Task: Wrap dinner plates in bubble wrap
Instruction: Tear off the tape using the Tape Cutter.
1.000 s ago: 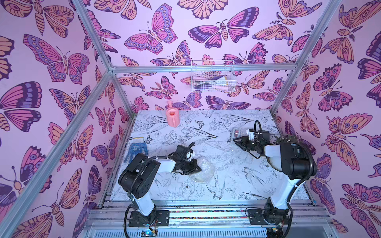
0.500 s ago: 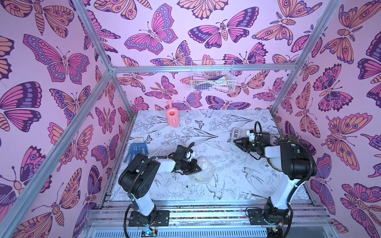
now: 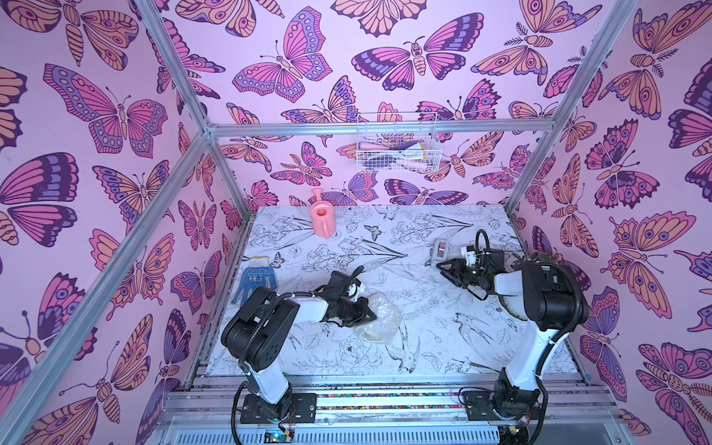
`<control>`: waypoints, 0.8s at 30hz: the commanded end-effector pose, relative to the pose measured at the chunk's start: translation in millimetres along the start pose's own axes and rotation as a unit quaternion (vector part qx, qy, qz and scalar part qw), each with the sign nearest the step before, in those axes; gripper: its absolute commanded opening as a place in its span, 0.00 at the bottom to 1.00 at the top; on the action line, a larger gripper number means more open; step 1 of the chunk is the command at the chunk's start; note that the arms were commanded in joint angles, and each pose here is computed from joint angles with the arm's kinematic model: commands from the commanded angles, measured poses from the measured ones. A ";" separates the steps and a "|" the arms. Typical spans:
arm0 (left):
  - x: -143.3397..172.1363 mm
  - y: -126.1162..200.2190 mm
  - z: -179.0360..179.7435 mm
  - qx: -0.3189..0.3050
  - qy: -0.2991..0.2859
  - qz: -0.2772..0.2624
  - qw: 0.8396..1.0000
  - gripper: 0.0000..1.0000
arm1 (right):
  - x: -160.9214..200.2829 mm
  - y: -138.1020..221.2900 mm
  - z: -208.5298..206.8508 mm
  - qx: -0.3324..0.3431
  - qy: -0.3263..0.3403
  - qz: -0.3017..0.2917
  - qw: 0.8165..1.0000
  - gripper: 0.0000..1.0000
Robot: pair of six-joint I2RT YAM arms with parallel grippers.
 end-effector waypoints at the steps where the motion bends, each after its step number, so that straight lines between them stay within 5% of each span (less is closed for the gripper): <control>1: 68.9 -3.7 88.6 -0.175 0.098 0.080 0.976 0.00 | -3.3 -7.9 14.0 -0.025 0.008 0.008 1.000 0.48; 24: 70.1 -2.9 88.3 -0.174 0.100 0.080 0.976 0.00 | -9.3 -11.2 18.8 -0.048 0.000 0.004 0.999 0.22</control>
Point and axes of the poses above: each gripper's point midway between its finger pads, its own y axis back along the fingers, its own z axis along the line the jaws close on, x = y × z, the point moved 1 cm from there along y, back along the fingers, and after that the axes turned 12 degrees about -y, right-handed, at the moved point
